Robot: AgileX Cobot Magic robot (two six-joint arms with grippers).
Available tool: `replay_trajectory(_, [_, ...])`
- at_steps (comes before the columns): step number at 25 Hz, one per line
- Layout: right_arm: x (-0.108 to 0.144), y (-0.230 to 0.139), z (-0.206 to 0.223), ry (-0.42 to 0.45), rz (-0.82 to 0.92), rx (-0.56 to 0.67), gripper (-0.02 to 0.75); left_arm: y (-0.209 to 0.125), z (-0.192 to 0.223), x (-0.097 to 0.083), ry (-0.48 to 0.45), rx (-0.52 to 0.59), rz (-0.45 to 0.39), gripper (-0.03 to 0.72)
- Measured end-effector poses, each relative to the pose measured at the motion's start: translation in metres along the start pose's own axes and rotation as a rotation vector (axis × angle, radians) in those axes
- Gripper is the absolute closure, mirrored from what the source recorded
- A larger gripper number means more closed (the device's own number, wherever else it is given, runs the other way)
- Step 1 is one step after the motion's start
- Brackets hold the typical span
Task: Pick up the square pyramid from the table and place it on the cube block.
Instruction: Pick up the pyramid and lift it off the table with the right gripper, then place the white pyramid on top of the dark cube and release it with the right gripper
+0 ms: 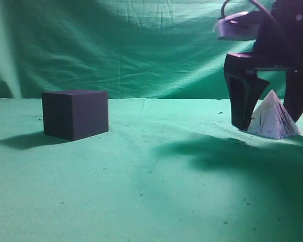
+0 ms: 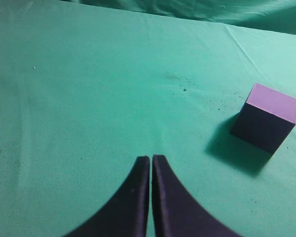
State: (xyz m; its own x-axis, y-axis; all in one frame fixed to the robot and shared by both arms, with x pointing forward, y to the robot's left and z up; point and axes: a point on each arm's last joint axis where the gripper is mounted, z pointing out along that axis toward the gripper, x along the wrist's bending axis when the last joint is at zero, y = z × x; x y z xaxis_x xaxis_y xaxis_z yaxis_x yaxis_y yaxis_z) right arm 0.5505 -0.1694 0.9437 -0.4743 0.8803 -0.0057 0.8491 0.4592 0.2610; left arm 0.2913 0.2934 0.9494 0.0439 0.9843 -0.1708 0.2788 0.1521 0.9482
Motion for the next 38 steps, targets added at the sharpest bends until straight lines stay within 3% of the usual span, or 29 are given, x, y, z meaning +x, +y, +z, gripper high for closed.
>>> replay_trajectory(3, [-0.001,0.002,0.011,-0.001,-0.003,0.017,0.094,0.0,0.0,0.0,0.0,0.0,0.0,0.688])
replay_trajectory(4, [-0.001,0.002,0.013,-0.001,-0.001,0.02,0.16,0.0,0.0,0.0,0.0,0.0,0.0,0.688])
replay_trajectory(8, [-0.001,0.004,0.016,0.004,0.006,0.022,0.294,0.0,0.0,0.0,0.0,0.0,0.0,0.688])
replay_trajectory(10, [-0.001,0.004,0.016,0.002,0.003,0.024,0.303,0.0,0.0,0.0,0.0,0.0,0.0,0.688])
replay_trajectory(12, [-0.001,0.005,0.014,-0.001,0.0,0.021,0.381,0.0,0.0,0.0,0.0,0.0,0.0,0.688])
replay_trajectory(20, [-0.006,0.015,0.003,-0.021,-0.021,0.049,0.366,0.0,0.0,0.0,0.0,0.0,0.0,0.688])
replay_trajectory(27, [-0.008,0.049,-0.048,-0.032,-0.027,-0.017,0.366,0.0,0.0,0.0,0.0,0.0,0.0,0.688])
replay_trajectory(32, [0.033,0.076,-0.098,-0.008,-0.137,-0.035,0.366,0.0,0.0,0.0,0.0,0.0,0.0,0.688])
replay_trajectory(36, [0.098,0.096,-0.129,0.038,-0.292,-0.105,0.366,0.0,0.0,0.0,0.0,0.0,0.0,0.688])
replay_trajectory(38, [0.133,0.103,-0.125,0.065,-0.366,-0.104,0.366,0.0,0.0,0.0,0.0,0.0,0.0,0.688])
